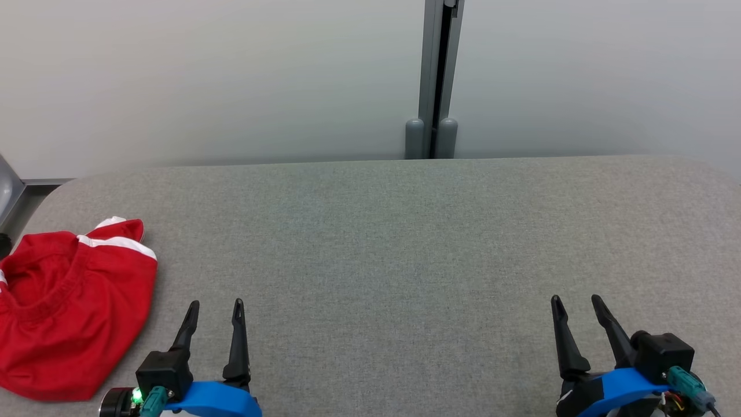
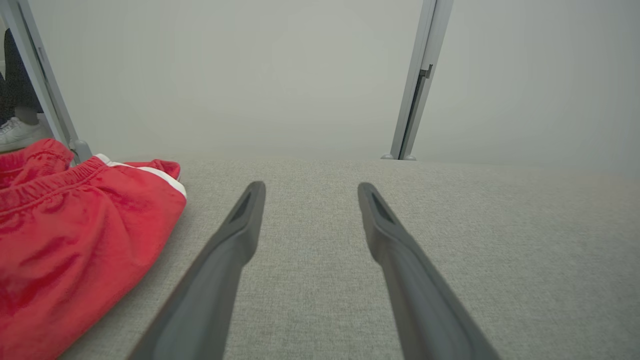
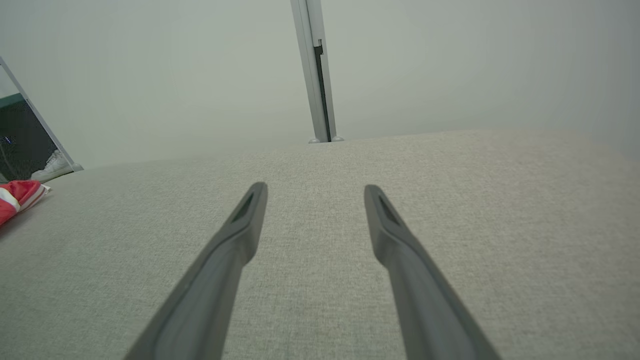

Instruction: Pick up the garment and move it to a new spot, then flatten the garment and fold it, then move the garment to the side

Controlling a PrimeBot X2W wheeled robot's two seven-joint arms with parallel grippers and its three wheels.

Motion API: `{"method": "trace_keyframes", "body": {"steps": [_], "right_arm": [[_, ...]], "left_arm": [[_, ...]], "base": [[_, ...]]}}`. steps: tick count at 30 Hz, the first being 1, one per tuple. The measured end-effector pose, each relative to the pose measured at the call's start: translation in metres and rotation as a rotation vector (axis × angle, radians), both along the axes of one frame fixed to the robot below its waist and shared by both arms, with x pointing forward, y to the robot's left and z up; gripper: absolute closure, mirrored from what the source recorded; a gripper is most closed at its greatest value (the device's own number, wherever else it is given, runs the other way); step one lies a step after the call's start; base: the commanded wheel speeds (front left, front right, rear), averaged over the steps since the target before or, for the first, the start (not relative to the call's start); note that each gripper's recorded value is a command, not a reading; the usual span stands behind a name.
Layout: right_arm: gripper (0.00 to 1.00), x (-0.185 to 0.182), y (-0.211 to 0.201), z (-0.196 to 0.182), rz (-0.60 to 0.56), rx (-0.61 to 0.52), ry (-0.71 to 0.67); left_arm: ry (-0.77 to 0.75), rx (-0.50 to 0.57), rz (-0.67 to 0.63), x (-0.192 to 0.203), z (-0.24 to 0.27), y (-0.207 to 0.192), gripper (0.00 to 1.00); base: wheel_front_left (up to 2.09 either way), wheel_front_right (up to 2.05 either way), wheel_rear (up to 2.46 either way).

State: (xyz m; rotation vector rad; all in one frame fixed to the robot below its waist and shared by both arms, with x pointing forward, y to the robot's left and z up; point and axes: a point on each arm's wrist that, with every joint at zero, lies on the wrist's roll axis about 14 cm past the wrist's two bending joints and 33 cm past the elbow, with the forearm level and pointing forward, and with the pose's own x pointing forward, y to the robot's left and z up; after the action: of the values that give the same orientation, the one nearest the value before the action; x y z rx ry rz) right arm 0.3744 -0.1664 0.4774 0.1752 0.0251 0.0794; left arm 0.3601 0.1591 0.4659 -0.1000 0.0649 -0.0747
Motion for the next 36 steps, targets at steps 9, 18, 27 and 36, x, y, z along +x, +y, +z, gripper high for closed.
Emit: {"method": "trace_keyframes", "body": {"steps": [9, 18, 27, 36], "right_arm": [[0.00, 0.001, -0.001, 0.001, 0.002, -0.031, -0.007], [0.00, 0.001, -0.001, 0.001, 0.002, -0.032, -0.007], [0.00, 0.005, 0.010, 0.001, 0.038, -0.051, -0.009], [0.00, 0.024, 0.057, 0.007, 0.174, -0.075, -0.025]], "left_arm": [[-0.006, 0.016, 0.002, -0.001, 0.000, 0.000, 0.00], [0.003, 0.004, 0.009, -0.001, -0.002, 0.001, 0.00], [-0.007, 0.006, 0.038, -0.011, 0.001, 0.011, 0.00], [-0.025, 0.013, 0.186, -0.040, 0.005, 0.057, 0.00]], "base": [[0.00, 0.00, 0.00], [0.00, 0.00, 0.00], [0.00, 0.00, 0.00], [0.00, 0.00, 0.00]]}}
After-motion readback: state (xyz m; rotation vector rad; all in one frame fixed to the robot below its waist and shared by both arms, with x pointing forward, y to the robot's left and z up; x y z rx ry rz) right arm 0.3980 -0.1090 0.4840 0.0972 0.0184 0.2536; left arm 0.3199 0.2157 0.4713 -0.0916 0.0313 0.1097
